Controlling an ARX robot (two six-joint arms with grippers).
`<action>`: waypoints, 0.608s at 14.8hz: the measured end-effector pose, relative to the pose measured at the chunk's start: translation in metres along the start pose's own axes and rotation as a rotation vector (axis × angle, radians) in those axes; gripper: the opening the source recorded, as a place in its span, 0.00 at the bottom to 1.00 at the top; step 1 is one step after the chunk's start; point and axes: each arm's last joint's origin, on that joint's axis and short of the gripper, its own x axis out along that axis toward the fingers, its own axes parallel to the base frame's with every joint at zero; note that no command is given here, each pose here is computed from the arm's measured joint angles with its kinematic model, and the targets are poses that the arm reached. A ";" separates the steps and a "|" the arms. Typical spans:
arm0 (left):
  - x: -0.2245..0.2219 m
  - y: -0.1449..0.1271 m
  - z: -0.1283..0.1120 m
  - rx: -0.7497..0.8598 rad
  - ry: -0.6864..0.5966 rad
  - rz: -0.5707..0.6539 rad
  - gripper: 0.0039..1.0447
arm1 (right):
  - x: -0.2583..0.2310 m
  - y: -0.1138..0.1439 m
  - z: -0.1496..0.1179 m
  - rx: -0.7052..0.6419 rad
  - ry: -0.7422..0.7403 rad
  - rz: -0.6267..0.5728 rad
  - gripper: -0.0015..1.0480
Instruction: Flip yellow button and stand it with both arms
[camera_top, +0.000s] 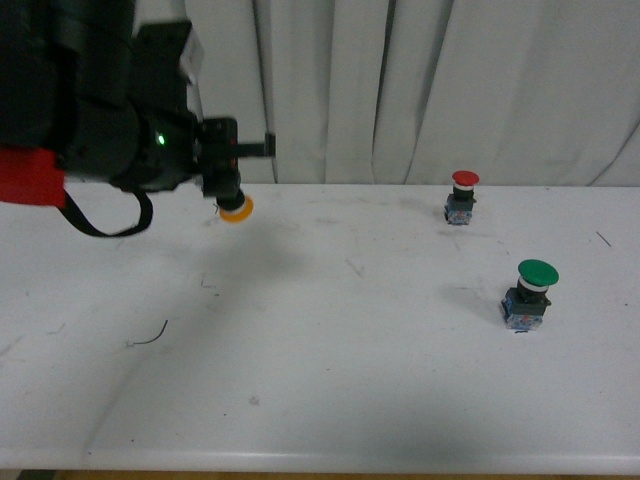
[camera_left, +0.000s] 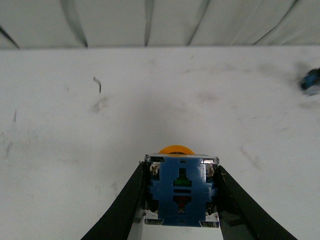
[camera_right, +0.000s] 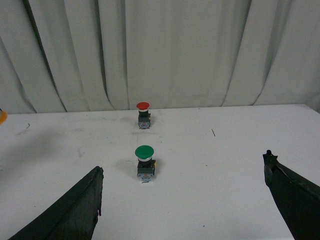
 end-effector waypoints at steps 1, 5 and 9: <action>-0.026 -0.004 0.009 0.001 -0.052 -0.047 0.32 | 0.000 0.000 0.000 0.000 0.000 0.000 0.94; -0.124 -0.011 0.002 -0.014 -0.153 -0.272 0.31 | 0.000 0.000 0.000 0.000 0.000 0.000 0.94; -0.164 0.003 -0.009 -0.170 -0.220 -0.550 0.31 | 0.000 0.000 0.000 0.000 0.000 0.000 0.94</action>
